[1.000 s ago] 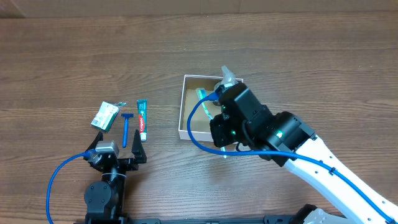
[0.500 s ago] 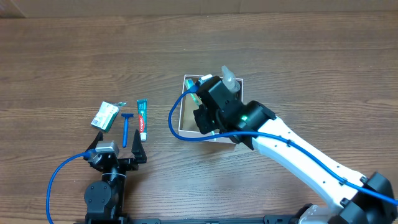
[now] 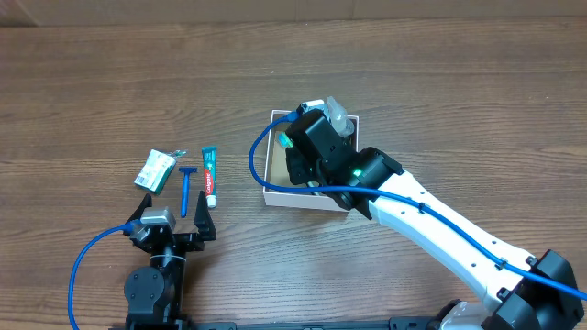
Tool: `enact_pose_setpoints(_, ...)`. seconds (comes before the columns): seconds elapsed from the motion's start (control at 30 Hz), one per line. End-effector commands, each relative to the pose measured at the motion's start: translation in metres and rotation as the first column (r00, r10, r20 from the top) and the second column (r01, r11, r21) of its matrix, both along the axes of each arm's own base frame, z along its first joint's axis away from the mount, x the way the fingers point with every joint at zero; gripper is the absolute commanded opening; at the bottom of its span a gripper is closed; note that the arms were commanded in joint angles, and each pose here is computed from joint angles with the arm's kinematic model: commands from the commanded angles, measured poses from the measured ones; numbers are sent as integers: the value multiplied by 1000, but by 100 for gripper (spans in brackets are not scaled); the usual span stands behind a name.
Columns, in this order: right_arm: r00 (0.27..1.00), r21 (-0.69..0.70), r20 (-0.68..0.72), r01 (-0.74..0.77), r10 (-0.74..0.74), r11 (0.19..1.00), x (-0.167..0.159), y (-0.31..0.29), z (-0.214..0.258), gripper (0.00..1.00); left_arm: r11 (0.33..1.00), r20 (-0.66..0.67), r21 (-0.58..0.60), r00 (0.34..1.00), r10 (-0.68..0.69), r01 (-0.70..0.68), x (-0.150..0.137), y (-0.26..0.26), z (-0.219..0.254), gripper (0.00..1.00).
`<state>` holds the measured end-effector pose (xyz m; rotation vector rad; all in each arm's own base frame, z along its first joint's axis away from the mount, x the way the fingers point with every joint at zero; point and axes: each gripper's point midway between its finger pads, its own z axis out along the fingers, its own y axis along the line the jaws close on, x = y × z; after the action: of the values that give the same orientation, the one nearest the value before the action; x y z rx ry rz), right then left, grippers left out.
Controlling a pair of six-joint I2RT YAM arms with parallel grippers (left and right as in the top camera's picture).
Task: Pack container
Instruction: 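Carry the toothbrush with the right gripper and place it in the box, then release the toothbrush and raise the right gripper away to the side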
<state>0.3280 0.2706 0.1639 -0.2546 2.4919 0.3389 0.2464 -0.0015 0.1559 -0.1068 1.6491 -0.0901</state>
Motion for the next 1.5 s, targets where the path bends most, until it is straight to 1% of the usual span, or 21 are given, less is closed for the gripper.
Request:
enact_pose_setpoints(0.0, 999, 27, 7, 47, -47, 999, 7, 2, 2, 16, 1000, 7, 14, 1000, -5, 5, 0, 0, 1, 100)
enact_pose_setpoints(0.07, 999, 25, 4, 46, -46, 999, 6, 2, 2, 17, 1000, 7, 14, 1000, -5, 5, 0, 0, 1, 100)
enact_pose_setpoints(0.1, 999, 21, 4, 43, -43, 999, 6, 1, 2, 20, 1000, 7, 14, 1000, -5, 5, 0, 0, 1, 100)
enact_pose_setpoints(0.2, 999, 3, -12, 40, -40, 999, 1, -3, 4, 21, 1000, 7, 14, 1000, -5, 5, 0, 0, 1, 100)
enact_pose_setpoints(0.3, 1000, -2, -6, 31, -31, 1000, -5, -8, 21, 22, 1000, 7, 14, 1000, -5, 5, 0, 0, 1, 100)
enact_pose_setpoints(0.43, 999, 25, 23, 34, -34, 999, -21, -24, 59, 24, 1000, 7, 14, 1000, -5, 5, 0, 0, 1, 100)
enact_pose_setpoints(0.47, 998, 38, 43, 49, -51, 998, -28, -39, 76, 25, 1000, 7, 14, 1000, -5, 5, 0, 0, 1, 100)
enact_pose_setpoints(0.57, 984, 37, 65, 165, -167, 986, -36, -78, 95, 25, 1000, 7, 14, 1000, -5, 5, 0, 0, 1, 100)
enact_pose_setpoints(0.6, 976, 27, 83, 199, -201, 980, -38, -93, 102, 28, 1000, 7, 14, 1000, -5, 5, 0, 0, 1, 100)
enact_pose_setpoints(0.73, 924, 23, 115, 366, -366, 930, -42, -162, 121, 29, 1000, 7, 14, 1000, -5, 5, 0, 0, 1, 100)
enact_pose_setpoints(0.8, 887, 13, 107, 450, -448, 893, -42, -193, 122, 35, 1000, 7, 14, 1000, -5, 5, 0, 0, 1, 100)
enact_pose_setpoints(0.83, 854, -5, 94, 515, -512, 857, -41, -216, 119, 46, 1000, 7, 14, 1000, -5, 5, 0, 0, 1, 100)
enact_pose_setpoints(0.87, 827, -22, 83, 559, -556, 829, -41, -233, 115, 52, 1000, 7, 14, 1000, -5, 5, 0, 0, 1, 100)
enact_pose_setpoints(0.93, 781, -43, 62, 624, -621, 780, -43, -259, 110, 56, 1000, 7, 14, 1000, -5, 5, 0, 0, 1, 100)
enact_pose_setpoints(0.97, 757, -54, 55, 654, -651, 755, -45, -271, 109, 66, 1000, 7, 14, 1000, -5, 5, 0, 0, 1, 100)
enact_pose_setpoints(1.0, 740, -58, 52, 673, -671, 737, -46, -278, 108, 84, 1000, 7, 14, 1000, -5, 5, 0, 0, 1, 100)
enact_pose_setpoints(1.07, 707, -64, 47, 707, -706, 704, -49, -292, 107, 100, 1000, 7, 14, 1000, -5, 5, 0, 0, 1, 100)
enact_pose_setpoints(1.13, 696, -65, 46, 718, -717, 693, -49, -296, 107, 100, 1000, 7, 14, 1000, -5, 5, 0, 0, 1, 100)
enact_pose_setpoints(1.47, 696, -65, 47, 718, -717, 693, -49, -296, 107, 100, 1000, 7, 14, 1000, -5, 5, 0, 0, 1, 100)
